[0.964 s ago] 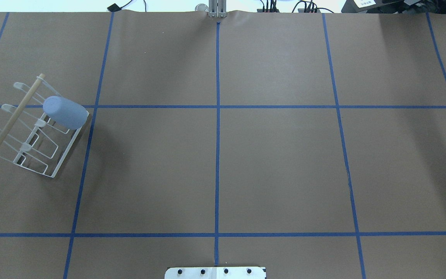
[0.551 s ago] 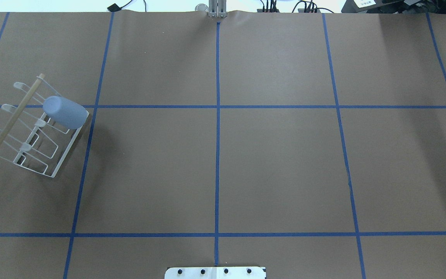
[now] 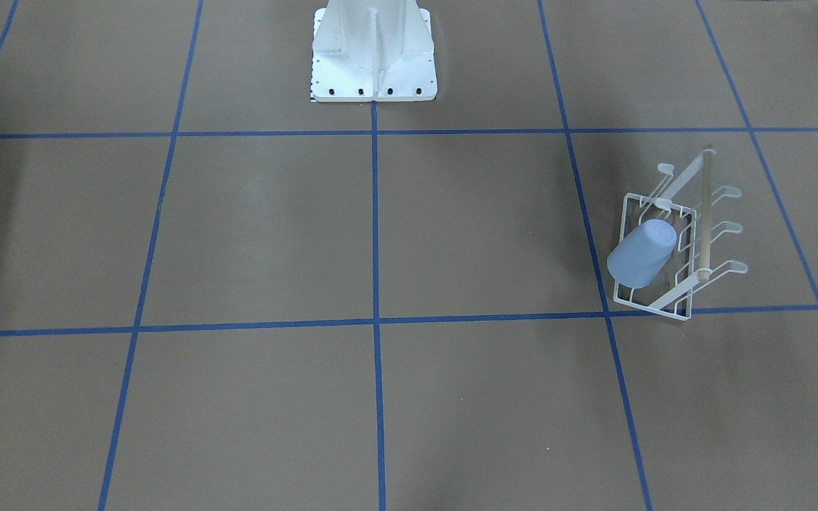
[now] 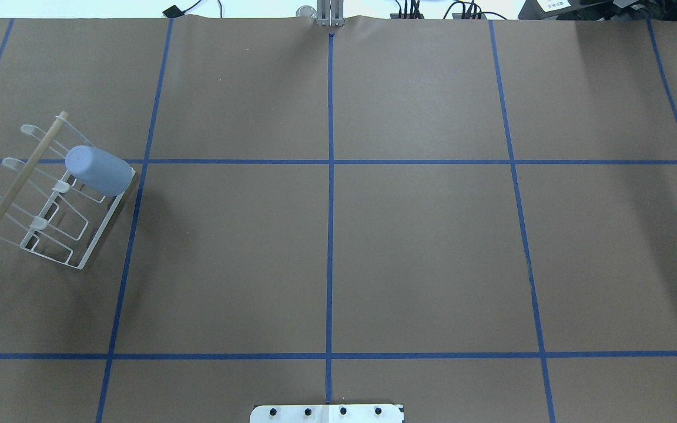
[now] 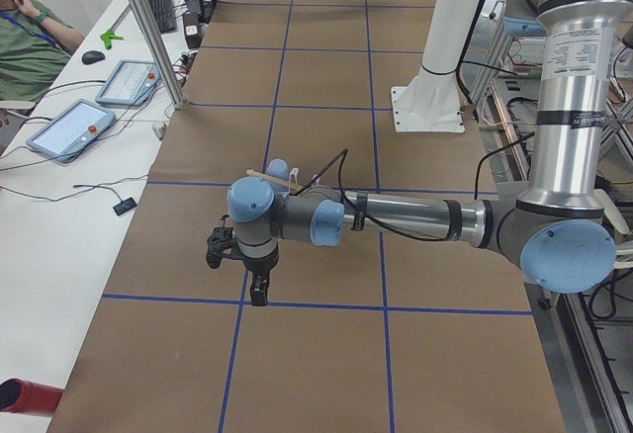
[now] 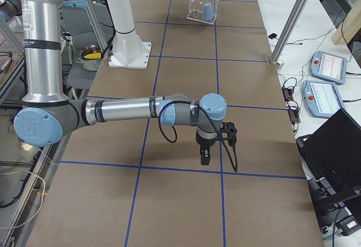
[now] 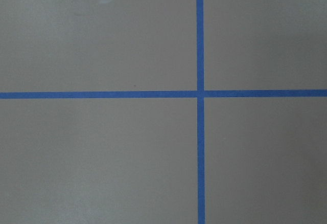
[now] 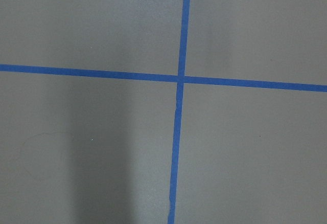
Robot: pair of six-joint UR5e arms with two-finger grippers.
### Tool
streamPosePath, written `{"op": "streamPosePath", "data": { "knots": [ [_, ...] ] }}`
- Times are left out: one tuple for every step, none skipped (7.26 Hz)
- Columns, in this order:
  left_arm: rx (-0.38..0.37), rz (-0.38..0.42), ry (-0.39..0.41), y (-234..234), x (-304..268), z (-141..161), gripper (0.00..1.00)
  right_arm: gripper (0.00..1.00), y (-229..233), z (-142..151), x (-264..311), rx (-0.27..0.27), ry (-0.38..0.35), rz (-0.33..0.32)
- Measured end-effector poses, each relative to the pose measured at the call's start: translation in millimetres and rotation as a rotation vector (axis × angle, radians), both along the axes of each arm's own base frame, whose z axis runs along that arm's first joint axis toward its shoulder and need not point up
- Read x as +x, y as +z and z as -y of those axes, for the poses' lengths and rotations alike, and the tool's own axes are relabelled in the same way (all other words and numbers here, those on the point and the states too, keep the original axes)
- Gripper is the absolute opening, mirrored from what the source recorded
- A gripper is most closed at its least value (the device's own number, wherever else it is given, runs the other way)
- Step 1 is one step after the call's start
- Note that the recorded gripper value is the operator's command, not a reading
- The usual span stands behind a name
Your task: Hang cup on cup holder
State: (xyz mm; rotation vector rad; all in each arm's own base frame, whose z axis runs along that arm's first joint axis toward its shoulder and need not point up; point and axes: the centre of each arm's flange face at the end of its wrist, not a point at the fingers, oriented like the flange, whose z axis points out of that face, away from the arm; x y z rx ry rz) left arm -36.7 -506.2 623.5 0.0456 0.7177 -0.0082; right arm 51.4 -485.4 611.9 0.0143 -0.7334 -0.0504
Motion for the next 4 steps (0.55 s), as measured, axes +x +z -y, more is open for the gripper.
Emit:
{"op": "streamPosePath", "data": {
  "knots": [
    [0.002, -0.014, 0.001, -3.3, 0.9, -0.4, 0.98, 1.00, 1.7, -0.1, 0.0, -0.004, 0.000, 0.000],
    [0.002, -0.021, 0.001, -4.4, 1.3, -0.7, 0.99, 1.00, 2.4, -0.1, 0.0, -0.005, 0.000, 0.000],
    [-0.001, -0.023, 0.001, -3.7, 1.4, -0.9, 0.98, 1.00, 2.6, -0.2, 0.1, -0.006, 0.001, 0.000],
    [-0.003, -0.022, 0.001, -2.6, 1.4, -1.0, 0.98, 1.00, 3.6, -1.1, 0.2, -0.008, 0.001, 0.000]
  ]
}}
